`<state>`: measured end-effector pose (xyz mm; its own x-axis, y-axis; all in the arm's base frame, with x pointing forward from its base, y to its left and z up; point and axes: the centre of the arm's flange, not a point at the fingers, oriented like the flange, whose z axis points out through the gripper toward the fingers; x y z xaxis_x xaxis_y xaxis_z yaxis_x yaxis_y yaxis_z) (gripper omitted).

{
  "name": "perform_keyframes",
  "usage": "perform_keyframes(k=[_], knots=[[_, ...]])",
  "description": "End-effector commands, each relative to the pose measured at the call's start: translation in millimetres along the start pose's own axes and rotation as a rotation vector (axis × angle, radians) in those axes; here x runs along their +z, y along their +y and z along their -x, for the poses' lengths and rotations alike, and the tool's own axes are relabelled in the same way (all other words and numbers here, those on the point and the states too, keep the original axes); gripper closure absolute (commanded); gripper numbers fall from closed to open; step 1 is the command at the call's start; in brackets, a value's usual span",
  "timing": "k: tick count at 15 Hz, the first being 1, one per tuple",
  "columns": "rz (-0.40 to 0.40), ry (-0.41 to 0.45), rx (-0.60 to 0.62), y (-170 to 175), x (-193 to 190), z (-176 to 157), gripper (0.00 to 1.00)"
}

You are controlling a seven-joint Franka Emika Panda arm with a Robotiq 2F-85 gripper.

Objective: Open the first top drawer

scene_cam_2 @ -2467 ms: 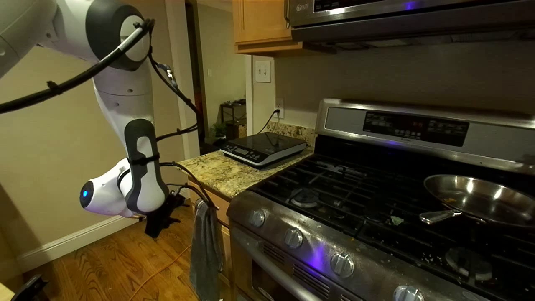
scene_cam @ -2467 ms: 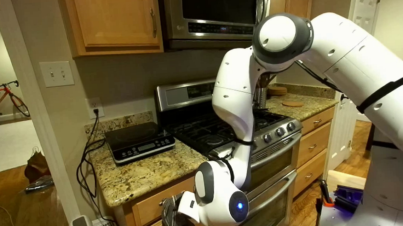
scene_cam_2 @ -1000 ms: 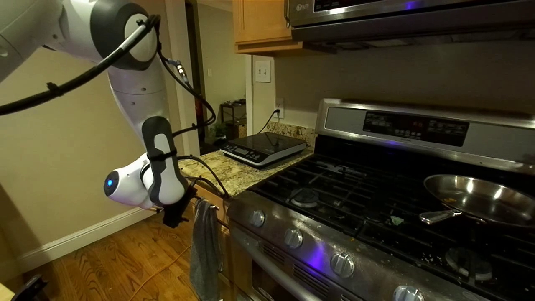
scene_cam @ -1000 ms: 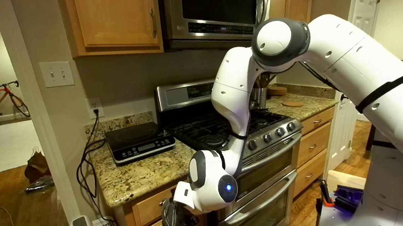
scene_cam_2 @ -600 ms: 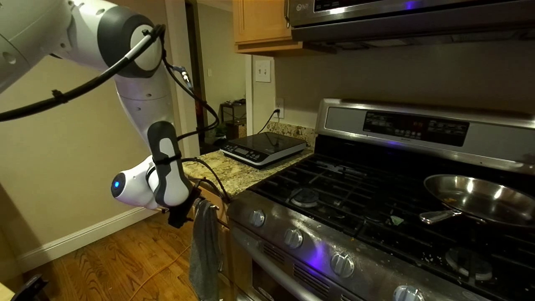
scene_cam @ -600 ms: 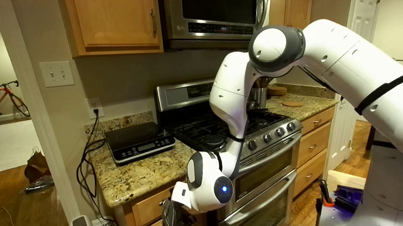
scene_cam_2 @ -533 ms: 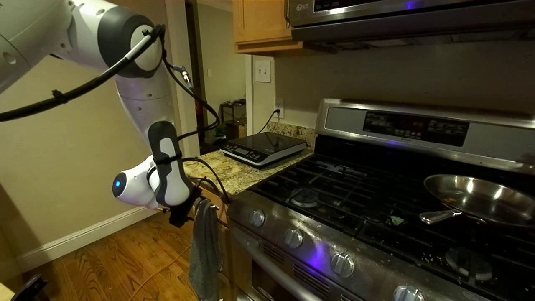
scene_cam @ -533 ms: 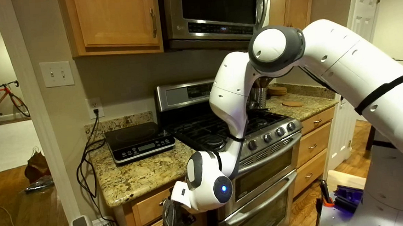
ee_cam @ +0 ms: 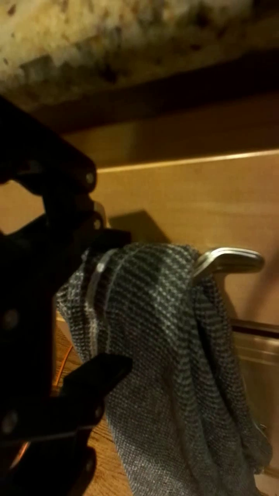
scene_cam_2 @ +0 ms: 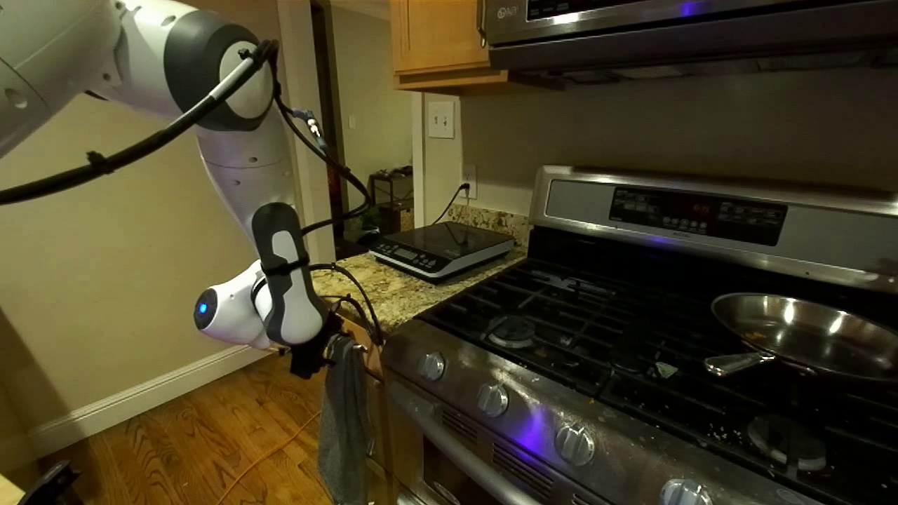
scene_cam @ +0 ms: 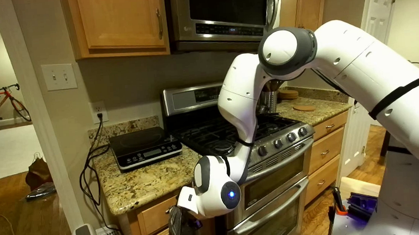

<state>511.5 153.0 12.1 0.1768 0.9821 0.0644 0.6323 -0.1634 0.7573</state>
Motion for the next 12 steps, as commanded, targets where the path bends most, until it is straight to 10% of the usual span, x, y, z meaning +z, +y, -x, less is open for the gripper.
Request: perform_keyframes(k=[1,7,12], knots=[[-0.013,-0.018,-0.013,5,4,17,0.58],[0.004,-0.018,-0.015,15,8,19,0.92],[-0.011,-0.01,0.002,11,13,20,0.89]])
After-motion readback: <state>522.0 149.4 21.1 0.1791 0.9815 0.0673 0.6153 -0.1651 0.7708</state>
